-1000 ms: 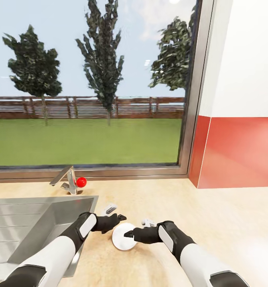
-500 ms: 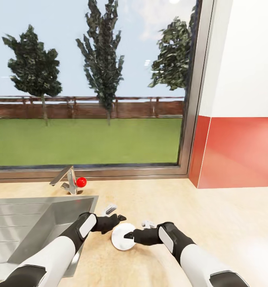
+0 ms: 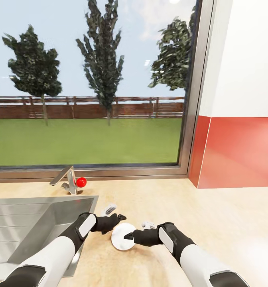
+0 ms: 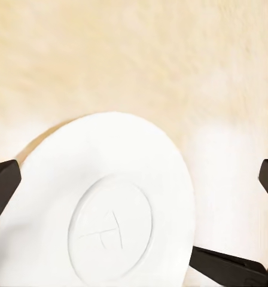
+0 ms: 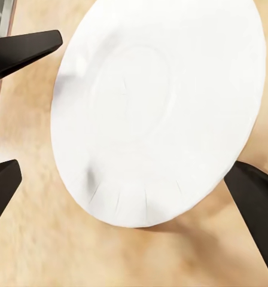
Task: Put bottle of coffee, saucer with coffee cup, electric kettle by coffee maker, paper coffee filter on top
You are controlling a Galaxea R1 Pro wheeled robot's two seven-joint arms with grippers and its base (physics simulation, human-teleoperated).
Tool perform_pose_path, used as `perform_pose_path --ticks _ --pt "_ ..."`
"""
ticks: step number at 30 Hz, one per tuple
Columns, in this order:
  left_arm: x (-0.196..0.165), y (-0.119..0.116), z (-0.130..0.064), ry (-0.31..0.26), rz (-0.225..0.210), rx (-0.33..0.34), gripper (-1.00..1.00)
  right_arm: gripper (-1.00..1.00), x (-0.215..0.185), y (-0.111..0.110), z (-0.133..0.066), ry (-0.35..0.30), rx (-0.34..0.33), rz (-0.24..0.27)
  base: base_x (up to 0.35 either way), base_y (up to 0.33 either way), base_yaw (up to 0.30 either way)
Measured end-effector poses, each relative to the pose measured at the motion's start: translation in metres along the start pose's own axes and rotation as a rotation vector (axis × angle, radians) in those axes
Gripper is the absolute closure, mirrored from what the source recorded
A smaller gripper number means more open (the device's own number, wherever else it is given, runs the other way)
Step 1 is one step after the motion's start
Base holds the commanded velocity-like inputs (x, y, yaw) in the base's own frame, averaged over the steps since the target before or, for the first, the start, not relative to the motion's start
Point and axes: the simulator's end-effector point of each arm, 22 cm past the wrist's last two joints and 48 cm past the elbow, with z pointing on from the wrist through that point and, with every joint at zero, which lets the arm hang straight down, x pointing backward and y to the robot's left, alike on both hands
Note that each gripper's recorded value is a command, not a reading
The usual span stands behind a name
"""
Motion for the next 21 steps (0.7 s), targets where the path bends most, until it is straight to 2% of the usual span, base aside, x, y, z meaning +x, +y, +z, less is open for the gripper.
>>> perform_pose_path --ticks 14,21 --pt "-0.001 -0.002 0.0 -0.001 -0.02 0.011 -1.0 -1.0 0.0 0.0 0.0 0.0 0.001 -0.001 0.0 0.0 0.0" --pt "0.006 0.014 0.001 0.005 -0.026 -0.045 -1.0 -1.0 0.0 0.0 0.0 0.001 0.001 -0.001 0.0 0.0 0.0"
